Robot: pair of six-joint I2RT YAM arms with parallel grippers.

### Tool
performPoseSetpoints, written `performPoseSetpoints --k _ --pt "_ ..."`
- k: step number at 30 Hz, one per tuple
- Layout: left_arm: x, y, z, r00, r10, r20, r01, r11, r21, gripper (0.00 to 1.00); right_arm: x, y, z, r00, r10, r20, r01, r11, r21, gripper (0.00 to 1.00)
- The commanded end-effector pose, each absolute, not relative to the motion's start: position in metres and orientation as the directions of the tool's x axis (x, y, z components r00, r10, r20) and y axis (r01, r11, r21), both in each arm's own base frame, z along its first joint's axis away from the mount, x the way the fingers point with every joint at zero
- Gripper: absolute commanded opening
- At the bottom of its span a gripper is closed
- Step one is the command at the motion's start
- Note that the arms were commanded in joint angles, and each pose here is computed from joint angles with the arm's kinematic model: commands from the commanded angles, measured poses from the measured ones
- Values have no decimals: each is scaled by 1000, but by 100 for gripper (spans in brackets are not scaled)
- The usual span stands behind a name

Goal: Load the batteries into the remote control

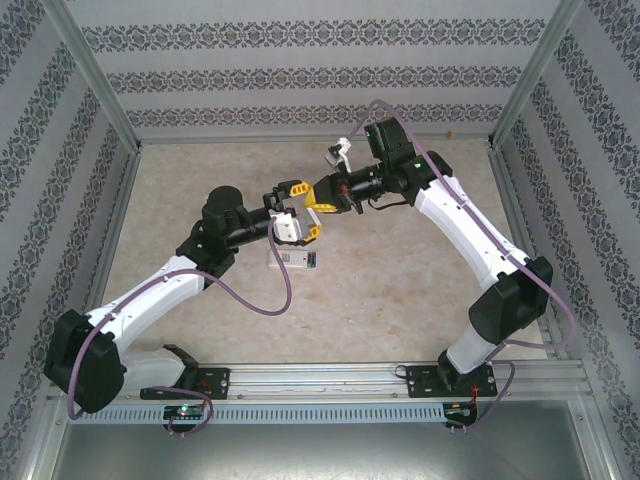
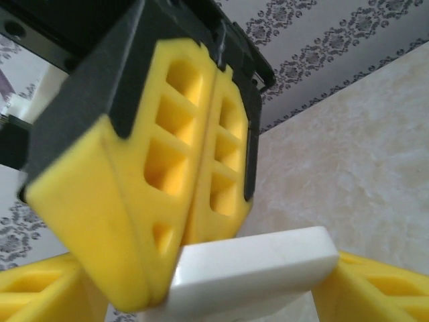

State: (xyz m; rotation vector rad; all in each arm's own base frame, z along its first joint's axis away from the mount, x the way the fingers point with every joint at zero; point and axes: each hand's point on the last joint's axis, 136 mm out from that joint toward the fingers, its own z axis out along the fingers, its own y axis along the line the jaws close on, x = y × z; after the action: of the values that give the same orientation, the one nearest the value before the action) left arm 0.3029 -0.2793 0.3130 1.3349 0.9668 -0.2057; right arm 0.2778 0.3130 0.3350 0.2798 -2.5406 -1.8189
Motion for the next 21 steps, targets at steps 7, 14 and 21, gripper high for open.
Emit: performPoseSetpoints --k 7,14,21 --pt "296 -275 353 623 302 -722 607 395 690 56 289 311 329 -994 -92 -62 -90 337 937 11" --pt "287 -272 338 581 311 -752 653 373 659 60 299 295 338 -996 -32 -83 -89 346 934 31" --pt "255 -271 268 414 409 -813 836 181 517 64 318 229 343 -980 148 -136 -71 380 922 40"
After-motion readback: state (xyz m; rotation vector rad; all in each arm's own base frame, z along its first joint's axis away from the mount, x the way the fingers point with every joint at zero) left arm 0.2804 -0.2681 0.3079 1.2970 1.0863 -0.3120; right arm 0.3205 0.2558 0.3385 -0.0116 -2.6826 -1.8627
